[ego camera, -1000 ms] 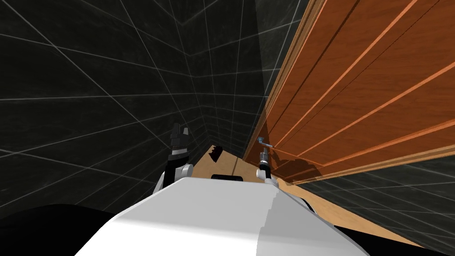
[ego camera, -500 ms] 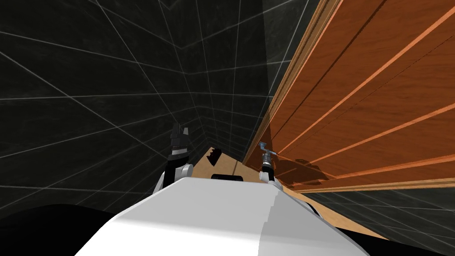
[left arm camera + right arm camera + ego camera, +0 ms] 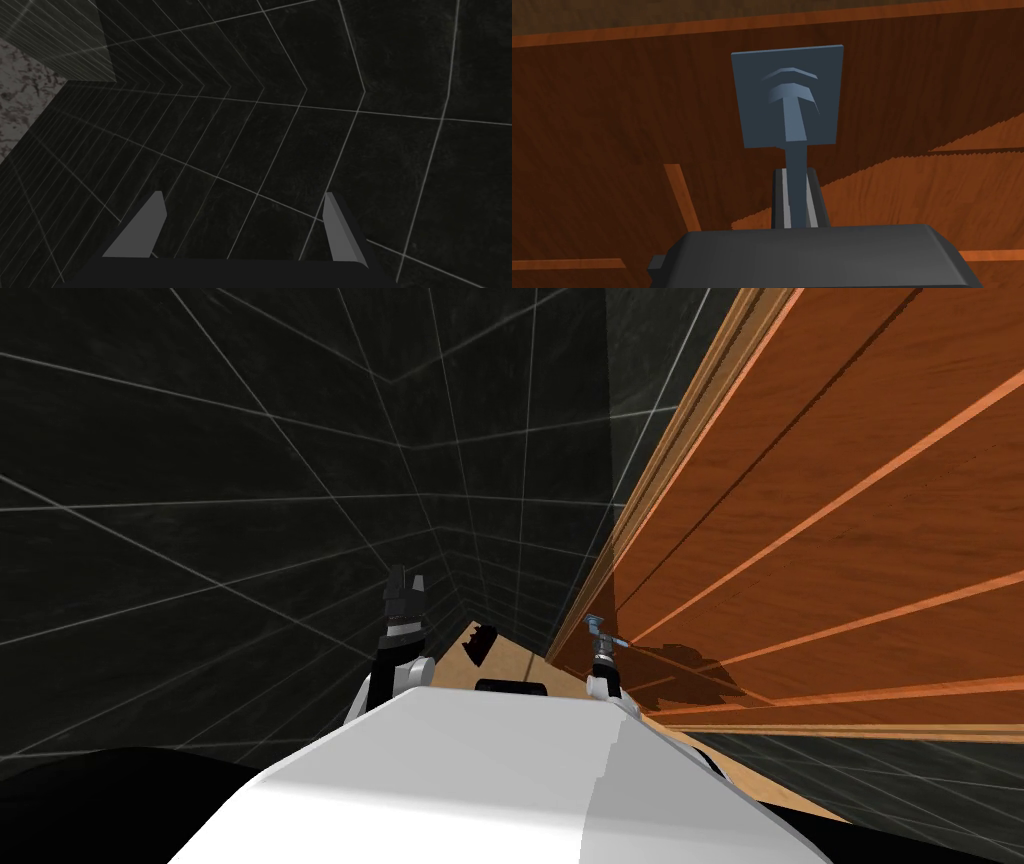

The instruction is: Pull the door open

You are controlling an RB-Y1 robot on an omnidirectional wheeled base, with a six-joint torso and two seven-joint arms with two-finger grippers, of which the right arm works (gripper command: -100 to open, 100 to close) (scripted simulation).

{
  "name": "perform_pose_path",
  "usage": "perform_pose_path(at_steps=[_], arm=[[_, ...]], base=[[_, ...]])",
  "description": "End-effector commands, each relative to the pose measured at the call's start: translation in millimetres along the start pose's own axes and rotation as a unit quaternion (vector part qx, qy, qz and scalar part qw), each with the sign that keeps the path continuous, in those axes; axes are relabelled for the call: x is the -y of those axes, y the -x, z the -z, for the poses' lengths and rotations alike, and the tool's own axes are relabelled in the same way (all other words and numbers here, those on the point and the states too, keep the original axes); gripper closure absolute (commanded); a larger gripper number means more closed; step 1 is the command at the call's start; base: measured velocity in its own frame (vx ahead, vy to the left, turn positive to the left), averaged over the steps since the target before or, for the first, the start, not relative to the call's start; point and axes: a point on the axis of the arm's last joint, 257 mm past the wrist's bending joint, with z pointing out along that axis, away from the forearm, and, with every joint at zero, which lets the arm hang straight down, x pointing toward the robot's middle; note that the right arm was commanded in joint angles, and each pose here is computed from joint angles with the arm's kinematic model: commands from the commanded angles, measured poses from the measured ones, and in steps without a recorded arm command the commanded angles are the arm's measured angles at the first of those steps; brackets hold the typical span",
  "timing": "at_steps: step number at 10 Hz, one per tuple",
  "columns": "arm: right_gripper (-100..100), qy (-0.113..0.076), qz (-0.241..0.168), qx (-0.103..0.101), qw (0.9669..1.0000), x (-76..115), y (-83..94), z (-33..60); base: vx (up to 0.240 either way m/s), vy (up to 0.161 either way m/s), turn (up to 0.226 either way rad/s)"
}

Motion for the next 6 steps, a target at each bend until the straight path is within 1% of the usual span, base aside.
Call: perform_pose_path(at_steps=[1, 4, 5, 6], arm=[[100, -0.004, 0.001, 0.0, 1.0, 3.0, 0.1, 2.0], [100, -0.004, 0.001, 0.0, 1.0, 3.0, 0.1, 2.0], [100, -0.006, 0.001, -0.006, 1.0, 4.6, -1.4, 3.3], [100, -0.006, 0.001, -0.011, 0.9999, 4.3, -2.0, 3.5]], base=[[-0.035, 0.01, 0.007], [-0.011, 0.002, 0.001], [-0.112, 0.003, 0.089], [-0.184, 0.002, 0.111]])
